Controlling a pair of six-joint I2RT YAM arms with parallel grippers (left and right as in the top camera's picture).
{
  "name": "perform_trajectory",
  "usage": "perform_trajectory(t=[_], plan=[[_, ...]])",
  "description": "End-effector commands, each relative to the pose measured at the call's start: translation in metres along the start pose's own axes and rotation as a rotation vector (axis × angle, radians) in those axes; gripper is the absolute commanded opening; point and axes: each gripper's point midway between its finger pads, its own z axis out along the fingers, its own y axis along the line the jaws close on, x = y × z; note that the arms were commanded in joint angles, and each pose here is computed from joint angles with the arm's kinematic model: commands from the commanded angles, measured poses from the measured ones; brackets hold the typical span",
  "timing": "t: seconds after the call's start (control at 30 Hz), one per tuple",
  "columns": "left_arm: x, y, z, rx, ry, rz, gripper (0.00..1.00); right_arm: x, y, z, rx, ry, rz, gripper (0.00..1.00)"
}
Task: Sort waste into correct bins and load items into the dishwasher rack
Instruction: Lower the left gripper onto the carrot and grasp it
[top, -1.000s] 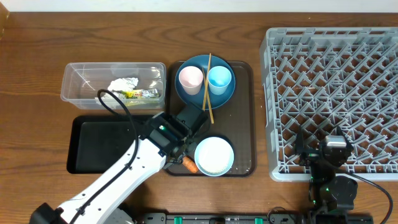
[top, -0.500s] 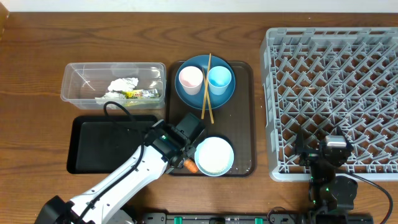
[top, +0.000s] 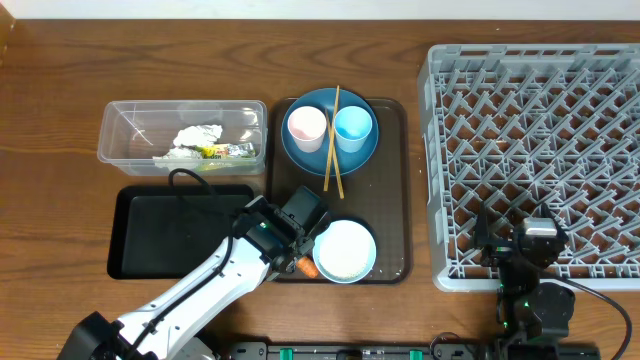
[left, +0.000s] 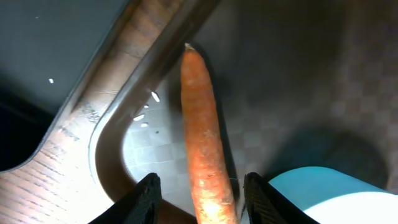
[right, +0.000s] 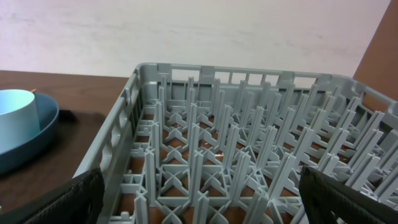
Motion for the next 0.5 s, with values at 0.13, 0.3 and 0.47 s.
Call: perform_trajectory(t=[0.13,0.3,0.47], plan=[[0.0053,0.0026,0.0024,-0.008,0.023,-0.012,0.46,0.0012,-0.0016,0.0000,0.009,0.003,0.016,0.99],[0.0058,0.0026,0.0024,-0.008,0.025,-0.011,0.46,0.0012,-0.0016,0.0000,0.009,0.003,0.016,0.99],[0.0111,-0.0023,0.0018,0.008,0.024,0.015,0.46,0.0012,-0.0015,0.0000,0.008,0.003,0.016,0.99]])
